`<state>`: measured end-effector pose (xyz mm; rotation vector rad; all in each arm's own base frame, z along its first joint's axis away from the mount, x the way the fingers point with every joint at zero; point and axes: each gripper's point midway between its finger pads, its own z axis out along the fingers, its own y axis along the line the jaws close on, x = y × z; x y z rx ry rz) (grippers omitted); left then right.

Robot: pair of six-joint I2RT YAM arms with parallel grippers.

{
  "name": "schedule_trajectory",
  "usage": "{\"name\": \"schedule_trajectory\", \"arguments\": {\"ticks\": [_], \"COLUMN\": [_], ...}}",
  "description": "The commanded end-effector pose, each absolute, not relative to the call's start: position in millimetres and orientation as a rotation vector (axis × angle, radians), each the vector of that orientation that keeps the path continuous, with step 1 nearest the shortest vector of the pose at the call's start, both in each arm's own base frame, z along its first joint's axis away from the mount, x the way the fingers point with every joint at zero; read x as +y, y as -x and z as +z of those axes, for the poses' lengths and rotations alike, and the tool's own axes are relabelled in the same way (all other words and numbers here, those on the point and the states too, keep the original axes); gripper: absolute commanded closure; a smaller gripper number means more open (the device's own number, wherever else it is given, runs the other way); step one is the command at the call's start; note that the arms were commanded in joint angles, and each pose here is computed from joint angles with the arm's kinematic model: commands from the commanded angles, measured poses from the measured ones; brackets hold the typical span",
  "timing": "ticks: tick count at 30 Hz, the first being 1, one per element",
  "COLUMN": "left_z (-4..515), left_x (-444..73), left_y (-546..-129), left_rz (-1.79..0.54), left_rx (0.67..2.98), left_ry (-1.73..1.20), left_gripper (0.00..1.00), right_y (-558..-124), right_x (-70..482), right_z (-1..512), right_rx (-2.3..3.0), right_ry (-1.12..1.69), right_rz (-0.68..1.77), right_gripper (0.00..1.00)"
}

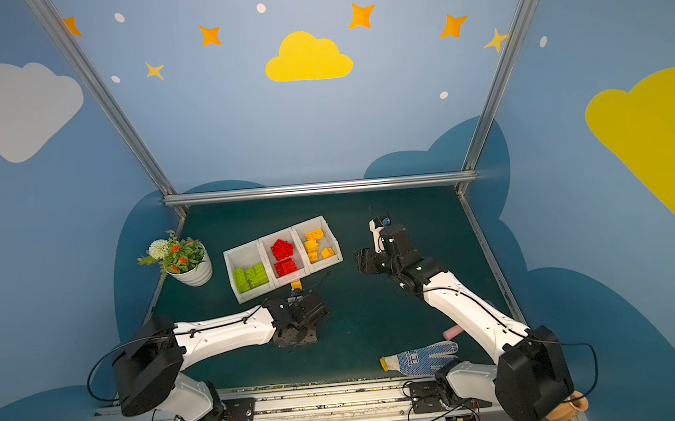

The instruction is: Sort the legos into containers by color

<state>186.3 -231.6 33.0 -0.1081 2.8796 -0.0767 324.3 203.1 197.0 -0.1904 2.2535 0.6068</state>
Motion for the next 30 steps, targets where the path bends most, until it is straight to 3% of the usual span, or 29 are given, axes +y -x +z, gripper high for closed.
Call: {"name": "schedule_trajectory", "arguments": {"ticks": [1, 13, 21, 30], "left_z": [28.0, 27.3, 28.1, 25.9], "left_x": [-221.7, -210.1, -214.5, -221.6], "left_y": [-180.5, -180.6, -186.4, -196.9], "left_rz": [0.001, 0.052, 0.056, 0.024], "left_rx": [2.896, 2.874, 2.860, 2.854], "left_ry": [0.134, 0.160, 0.146, 0.158], "left_gripper": [0.41, 0.50, 0.45, 0.49], "right_y": [-327.9, -328.2, -329.2, -329.4], "right_x": [201.8, 208.5, 208.3, 211.4], "right_z": [206.8, 202.0, 197.3, 194.2], "right_rx": [2.204, 2.213, 2.225, 2.237], "right_ry": [0.159, 0.174, 0.177, 0.198], "right_rz": [0.616, 0.652, 0.641, 0.644], "right_gripper": [0.29, 0.29, 0.29, 0.29]}}
